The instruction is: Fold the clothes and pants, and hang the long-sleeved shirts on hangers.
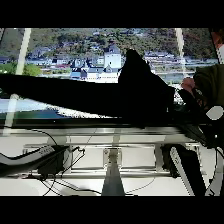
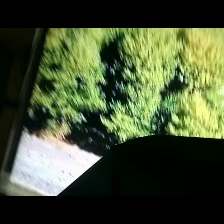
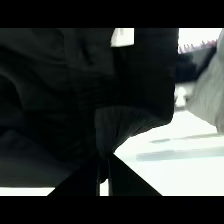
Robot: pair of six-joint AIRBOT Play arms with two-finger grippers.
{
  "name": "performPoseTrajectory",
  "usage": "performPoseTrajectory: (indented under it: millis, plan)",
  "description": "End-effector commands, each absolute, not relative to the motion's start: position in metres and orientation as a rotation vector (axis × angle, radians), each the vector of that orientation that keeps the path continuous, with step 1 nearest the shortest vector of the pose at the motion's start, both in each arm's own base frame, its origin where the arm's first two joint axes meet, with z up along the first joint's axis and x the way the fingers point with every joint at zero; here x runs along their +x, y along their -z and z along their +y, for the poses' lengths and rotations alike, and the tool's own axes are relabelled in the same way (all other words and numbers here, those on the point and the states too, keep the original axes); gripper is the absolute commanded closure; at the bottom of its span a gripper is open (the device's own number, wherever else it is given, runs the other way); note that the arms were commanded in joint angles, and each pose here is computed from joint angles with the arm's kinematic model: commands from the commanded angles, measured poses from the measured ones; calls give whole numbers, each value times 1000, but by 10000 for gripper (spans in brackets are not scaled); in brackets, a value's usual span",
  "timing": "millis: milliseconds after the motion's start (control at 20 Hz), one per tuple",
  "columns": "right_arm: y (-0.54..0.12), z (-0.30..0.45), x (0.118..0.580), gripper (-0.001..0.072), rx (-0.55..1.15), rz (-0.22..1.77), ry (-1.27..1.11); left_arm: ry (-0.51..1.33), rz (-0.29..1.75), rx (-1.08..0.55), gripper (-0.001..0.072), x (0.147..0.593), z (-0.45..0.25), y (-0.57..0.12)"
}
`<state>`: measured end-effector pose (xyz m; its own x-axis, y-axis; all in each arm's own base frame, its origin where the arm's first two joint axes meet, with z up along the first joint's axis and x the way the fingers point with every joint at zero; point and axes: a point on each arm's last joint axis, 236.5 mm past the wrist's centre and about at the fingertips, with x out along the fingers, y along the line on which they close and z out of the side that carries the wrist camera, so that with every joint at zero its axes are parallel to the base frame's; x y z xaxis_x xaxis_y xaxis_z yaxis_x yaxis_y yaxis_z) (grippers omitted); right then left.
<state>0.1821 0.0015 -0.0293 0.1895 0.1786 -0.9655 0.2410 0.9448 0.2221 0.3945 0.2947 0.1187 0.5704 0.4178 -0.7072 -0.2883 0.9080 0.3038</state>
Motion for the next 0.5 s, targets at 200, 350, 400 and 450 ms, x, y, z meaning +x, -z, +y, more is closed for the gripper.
performPoseTrajectory:
  millis: [200,350,400,450]
  plan:
    - [23,9,210,695,419,1268,24,-513,840,110,700,364,297,-154]
    - [24,9,207,695,415,1278,23,-480,1239,-101,699,282,286,-35]
    - [24,8,207,695,410,1280,25,-471,1330,-163,699,258,279,-6]
    - [25,7,205,695,403,1289,28,-473,1411,-193,699,235,276,17]
